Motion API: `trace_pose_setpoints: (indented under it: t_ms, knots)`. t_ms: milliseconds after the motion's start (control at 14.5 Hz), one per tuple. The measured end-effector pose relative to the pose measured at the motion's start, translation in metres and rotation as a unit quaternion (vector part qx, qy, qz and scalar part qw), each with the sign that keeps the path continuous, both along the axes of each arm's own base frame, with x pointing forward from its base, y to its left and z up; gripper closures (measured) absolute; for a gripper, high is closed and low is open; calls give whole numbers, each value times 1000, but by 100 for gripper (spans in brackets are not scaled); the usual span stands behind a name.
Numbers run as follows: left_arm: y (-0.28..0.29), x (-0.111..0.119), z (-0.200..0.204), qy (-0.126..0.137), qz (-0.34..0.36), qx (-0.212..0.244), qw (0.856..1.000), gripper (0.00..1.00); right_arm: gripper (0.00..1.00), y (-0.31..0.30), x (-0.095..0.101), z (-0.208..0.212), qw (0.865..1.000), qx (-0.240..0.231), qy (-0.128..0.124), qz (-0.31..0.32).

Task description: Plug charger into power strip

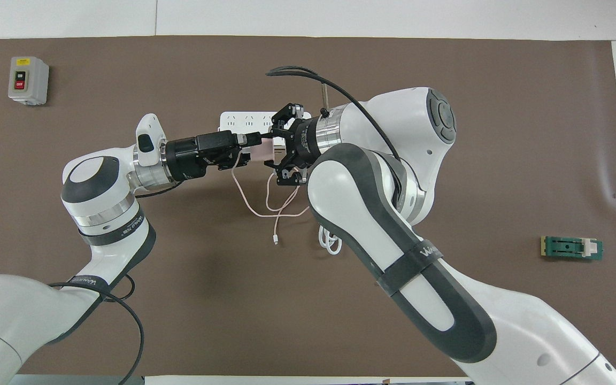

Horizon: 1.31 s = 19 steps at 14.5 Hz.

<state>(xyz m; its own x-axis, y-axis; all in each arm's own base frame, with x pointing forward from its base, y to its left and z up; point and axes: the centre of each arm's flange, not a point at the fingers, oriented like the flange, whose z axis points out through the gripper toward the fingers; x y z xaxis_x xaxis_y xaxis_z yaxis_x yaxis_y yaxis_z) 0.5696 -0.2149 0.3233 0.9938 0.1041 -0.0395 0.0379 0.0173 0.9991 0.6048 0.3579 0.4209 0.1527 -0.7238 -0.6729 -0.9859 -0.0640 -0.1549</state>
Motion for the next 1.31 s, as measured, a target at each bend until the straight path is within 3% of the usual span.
trace_pose_setpoints:
  t_ms: [1306]
  knots:
    - [16,5,1,-1,6,-10,1000,16,49,-1,1,1,1000,0,-1,-1]
